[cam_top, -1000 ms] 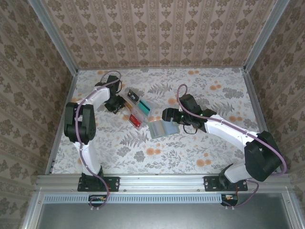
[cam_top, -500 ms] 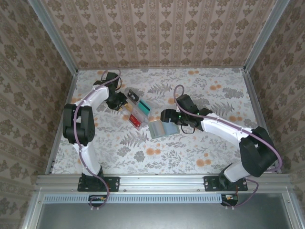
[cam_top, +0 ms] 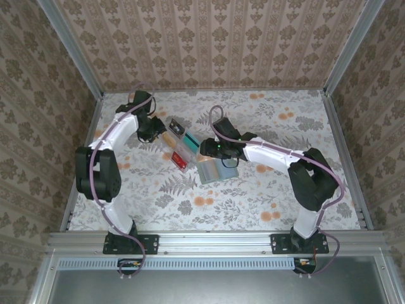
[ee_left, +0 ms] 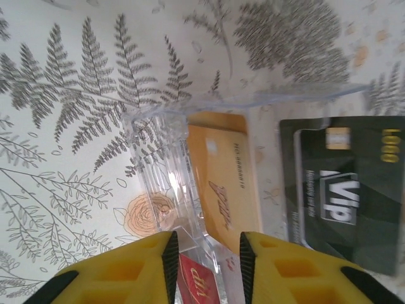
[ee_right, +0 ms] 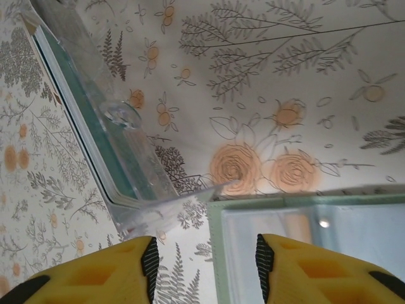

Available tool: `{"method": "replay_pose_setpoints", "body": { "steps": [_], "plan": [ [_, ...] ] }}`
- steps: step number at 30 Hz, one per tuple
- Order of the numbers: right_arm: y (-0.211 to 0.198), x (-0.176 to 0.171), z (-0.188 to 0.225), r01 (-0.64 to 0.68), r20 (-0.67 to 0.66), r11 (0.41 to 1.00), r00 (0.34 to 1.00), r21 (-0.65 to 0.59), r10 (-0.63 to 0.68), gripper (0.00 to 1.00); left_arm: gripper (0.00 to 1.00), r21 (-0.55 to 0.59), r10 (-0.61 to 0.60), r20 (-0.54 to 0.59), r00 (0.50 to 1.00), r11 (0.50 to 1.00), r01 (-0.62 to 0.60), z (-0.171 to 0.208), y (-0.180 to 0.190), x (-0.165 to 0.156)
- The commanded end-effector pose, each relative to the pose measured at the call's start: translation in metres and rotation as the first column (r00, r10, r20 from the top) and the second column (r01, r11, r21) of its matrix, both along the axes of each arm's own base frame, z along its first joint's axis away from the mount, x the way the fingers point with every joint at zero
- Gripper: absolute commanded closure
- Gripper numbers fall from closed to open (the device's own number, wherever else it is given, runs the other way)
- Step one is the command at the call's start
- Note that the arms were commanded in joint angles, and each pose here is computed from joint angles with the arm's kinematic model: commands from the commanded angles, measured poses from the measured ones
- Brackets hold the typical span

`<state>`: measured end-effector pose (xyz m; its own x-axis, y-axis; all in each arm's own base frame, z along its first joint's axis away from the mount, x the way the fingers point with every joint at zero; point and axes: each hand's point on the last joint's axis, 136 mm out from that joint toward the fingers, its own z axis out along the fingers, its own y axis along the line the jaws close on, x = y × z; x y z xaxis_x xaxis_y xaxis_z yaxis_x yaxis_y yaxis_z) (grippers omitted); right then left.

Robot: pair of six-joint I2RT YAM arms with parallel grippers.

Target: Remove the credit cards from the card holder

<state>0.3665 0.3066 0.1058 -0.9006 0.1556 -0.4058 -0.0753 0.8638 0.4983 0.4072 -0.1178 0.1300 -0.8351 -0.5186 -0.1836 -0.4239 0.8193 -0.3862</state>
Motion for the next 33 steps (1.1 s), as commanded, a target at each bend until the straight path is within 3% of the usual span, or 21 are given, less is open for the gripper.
{"method": "replay_pose_setpoints", "body": {
  "steps": [1,9,19,28,33],
  "plan": [
    [0.007,-0.002,-0.009,0.001,-0.048,1.000,0.999,-0.019,-0.002,0.56,0.63,0.010,-0.024,0.015,1.000,1.000,0.024,0.011,0.009,-0.011],
    [0.013,0.013,-0.015,0.016,-0.030,0.999,0.999,-0.031,-0.017,0.59,0.54,-0.020,-0.047,0.078,0.996,0.999,0.049,0.020,0.016,-0.017],
    [0.020,0.041,-0.008,0.013,0.037,0.997,0.999,-0.076,-0.010,0.51,0.39,-0.071,-0.097,0.123,0.988,0.992,0.106,0.018,0.017,-0.030],
    [-0.026,-0.015,-0.006,-0.102,-0.020,0.959,0.995,-0.266,0.101,0.32,0.27,-0.062,-0.098,0.169,0.981,0.992,0.110,0.019,0.028,-0.041],
    [-0.036,-0.055,-0.016,-0.217,-0.127,0.906,0.975,-0.363,0.182,0.26,0.09,-0.042,-0.112,0.221,0.969,0.991,0.124,0.024,0.031,-0.046]
  ]
}}
